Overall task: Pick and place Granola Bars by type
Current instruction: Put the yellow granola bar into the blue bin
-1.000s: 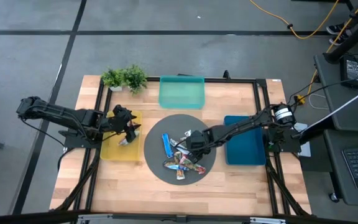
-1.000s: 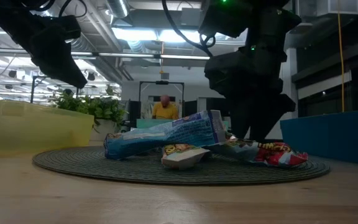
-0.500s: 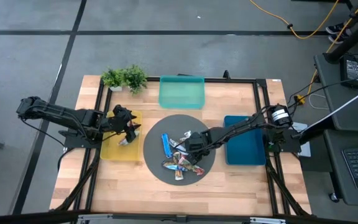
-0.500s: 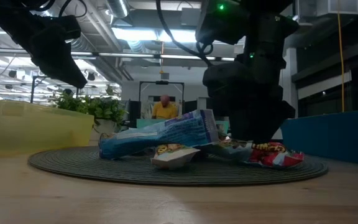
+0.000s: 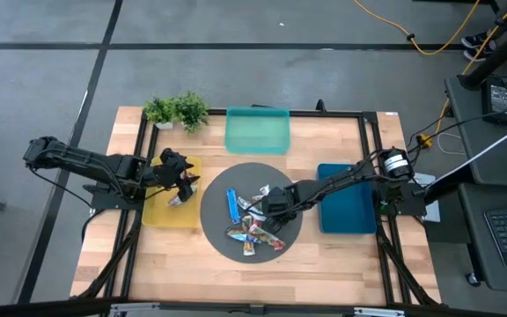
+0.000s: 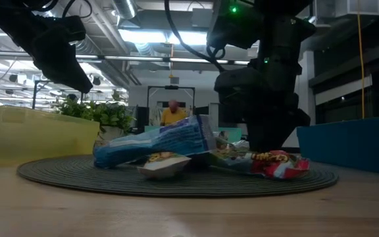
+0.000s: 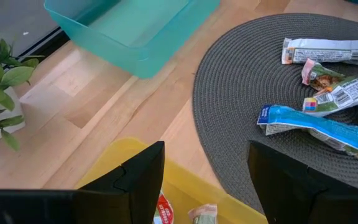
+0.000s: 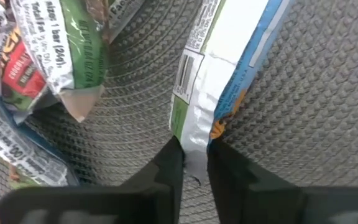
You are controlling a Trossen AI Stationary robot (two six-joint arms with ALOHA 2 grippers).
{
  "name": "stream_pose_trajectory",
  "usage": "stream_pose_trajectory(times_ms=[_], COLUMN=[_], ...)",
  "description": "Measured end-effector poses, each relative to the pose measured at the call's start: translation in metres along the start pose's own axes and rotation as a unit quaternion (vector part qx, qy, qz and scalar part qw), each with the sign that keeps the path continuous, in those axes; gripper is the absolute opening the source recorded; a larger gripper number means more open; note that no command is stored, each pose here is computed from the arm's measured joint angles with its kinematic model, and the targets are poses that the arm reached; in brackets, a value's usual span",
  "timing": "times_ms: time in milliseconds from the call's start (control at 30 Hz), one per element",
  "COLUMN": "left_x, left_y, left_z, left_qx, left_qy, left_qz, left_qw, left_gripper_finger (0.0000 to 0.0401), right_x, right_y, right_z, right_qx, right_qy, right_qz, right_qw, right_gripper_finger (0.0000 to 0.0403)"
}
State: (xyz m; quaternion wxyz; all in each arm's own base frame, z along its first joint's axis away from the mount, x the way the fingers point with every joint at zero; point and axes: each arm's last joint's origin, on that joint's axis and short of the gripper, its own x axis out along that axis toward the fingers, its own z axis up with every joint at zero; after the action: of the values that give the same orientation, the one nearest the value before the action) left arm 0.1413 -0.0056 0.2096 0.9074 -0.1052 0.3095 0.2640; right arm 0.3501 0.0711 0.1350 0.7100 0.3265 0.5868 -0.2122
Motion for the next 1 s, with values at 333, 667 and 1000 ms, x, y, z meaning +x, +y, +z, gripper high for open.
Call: stream_pose_trajectory(times_ms=[333,667,1000], left_x=[0.0,0.0,0.0], left_y=[0.0,0.0,0.0], left_z=[0.0,0.0,0.0], left_qx=[-0.008,-0.008,-0.009], left_qy=[0.002,0.002,0.0], left_qz=[-0.003,-0.003,0.0], left_qw=[1.0,1.0,1.0], left_gripper_finger=[0.0218,0.0218,0.0218], right_x=[0.0,-0.009,-0.033], right_y=[0.0,0.013,0.023], right_z=[0.0,0.008,0.017], right_qx=[-0.002,-0.029,-0.081], right_qy=[0.0,-0.015,-0.028], right_qz=[0.0,0.017,-0.014], right_qw=[1.0,0.999,0.996], right_gripper_finger=[0.0013,0.0007,0.0005])
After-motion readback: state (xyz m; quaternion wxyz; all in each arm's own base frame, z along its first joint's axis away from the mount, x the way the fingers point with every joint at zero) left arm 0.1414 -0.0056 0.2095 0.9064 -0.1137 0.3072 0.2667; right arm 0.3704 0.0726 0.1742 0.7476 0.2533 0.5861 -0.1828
